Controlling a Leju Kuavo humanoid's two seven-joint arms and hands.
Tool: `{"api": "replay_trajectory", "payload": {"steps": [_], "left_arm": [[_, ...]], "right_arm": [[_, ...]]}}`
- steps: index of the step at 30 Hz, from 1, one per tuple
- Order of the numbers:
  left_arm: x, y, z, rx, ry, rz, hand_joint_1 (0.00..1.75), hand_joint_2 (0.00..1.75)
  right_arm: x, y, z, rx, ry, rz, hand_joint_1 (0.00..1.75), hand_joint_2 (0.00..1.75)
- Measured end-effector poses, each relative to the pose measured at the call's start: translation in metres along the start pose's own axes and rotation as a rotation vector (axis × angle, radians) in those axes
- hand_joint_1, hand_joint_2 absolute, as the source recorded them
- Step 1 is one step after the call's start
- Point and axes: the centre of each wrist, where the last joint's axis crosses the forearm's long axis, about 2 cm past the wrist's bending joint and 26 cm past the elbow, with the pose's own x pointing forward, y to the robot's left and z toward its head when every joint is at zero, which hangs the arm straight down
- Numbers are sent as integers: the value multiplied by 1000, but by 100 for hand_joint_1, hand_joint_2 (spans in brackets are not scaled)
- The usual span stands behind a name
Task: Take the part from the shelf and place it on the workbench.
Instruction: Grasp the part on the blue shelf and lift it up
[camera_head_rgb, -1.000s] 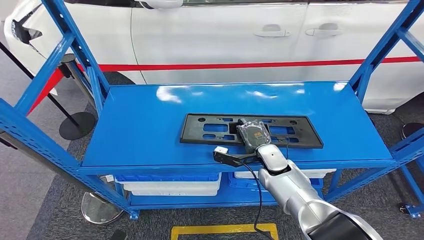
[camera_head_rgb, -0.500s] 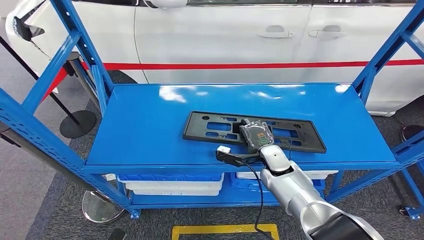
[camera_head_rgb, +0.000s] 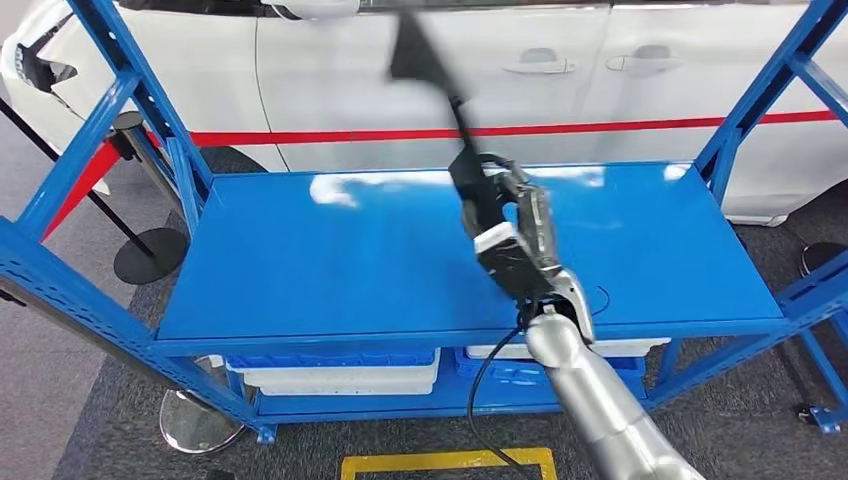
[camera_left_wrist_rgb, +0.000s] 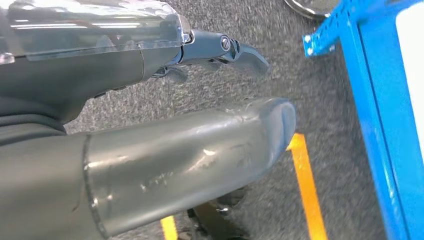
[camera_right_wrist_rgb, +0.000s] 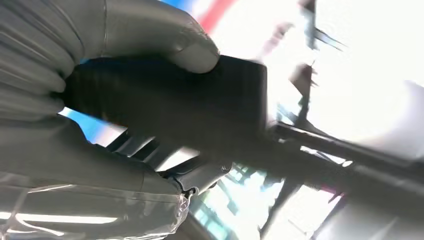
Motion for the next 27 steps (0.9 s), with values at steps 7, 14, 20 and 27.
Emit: {"api": "replay_trajectory", "payload": {"steps": [7, 14, 20, 27], "left_arm": [[-5, -3, 4, 11, 17, 23, 0, 0], [-4, -5, 4, 26, 19, 34, 0, 0], [-3, -7, 4, 26, 18, 39, 0, 0], [-4, -5, 4, 69, 69, 72, 0, 0]], "right_arm": [[47, -51, 8, -159, -218, -102, 175, 175], [57, -67, 22, -196, -261, -117, 175, 175], [61, -74, 30, -220, -275, -137, 175, 175], [54, -66, 66, -182, -191, -266, 175, 175]]}}
